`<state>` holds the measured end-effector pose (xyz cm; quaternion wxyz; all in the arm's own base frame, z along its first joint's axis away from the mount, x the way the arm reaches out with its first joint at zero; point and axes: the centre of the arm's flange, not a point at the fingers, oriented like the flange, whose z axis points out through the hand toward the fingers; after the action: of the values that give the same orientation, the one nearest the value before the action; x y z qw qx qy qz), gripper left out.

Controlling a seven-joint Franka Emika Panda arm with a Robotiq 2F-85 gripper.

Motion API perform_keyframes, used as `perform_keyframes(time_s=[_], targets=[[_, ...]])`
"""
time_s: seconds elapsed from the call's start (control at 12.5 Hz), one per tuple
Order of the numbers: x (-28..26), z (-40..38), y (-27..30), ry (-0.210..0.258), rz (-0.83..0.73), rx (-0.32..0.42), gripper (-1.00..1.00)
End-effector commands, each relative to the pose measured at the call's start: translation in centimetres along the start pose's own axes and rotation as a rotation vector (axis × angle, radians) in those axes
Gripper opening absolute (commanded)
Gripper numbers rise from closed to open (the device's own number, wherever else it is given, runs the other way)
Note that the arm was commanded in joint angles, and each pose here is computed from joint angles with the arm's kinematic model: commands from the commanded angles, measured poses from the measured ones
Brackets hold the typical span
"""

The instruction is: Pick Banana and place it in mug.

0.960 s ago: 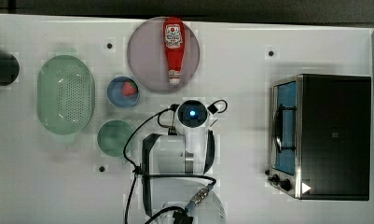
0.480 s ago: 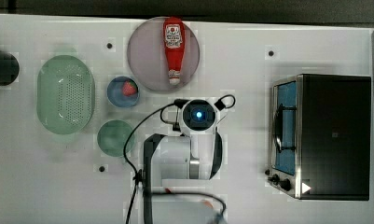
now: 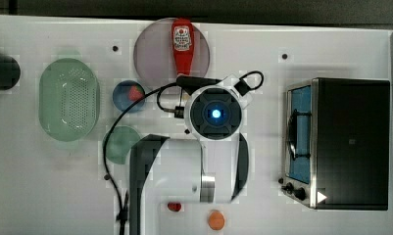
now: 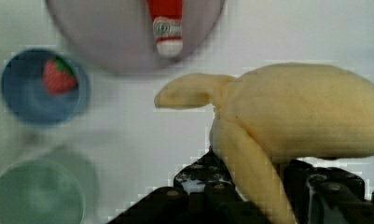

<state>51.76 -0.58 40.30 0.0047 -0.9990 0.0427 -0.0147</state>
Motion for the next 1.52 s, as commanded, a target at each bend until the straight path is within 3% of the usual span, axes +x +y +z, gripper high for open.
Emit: perform_keyframes(time_s=[0.08,0.32,0.48,0.88,1.04,1.36,1.52], targets=[[0.0,-5.1,-2.5,-0.017,0.035,-0.005,-0.30],[-1.3,-9.4,-7.4,-0.008,0.040,-0.014,-0.30],[-2.8,-9.7,-12.8,-0.012,0.135,-0.029,-0.30],[-6.6,-5.6,-22.4,-0.074,0.261,-0.063,-0.30],[-7.3,-2.3,-24.0,-0.105,0.308,-0.067,-0.30],[-7.3,4.8,-24.7,-0.078,0.309,-0.001,-0.30],[-7.8,7.5,-24.4,-0.098,0.311,-0.004,-0.30]])
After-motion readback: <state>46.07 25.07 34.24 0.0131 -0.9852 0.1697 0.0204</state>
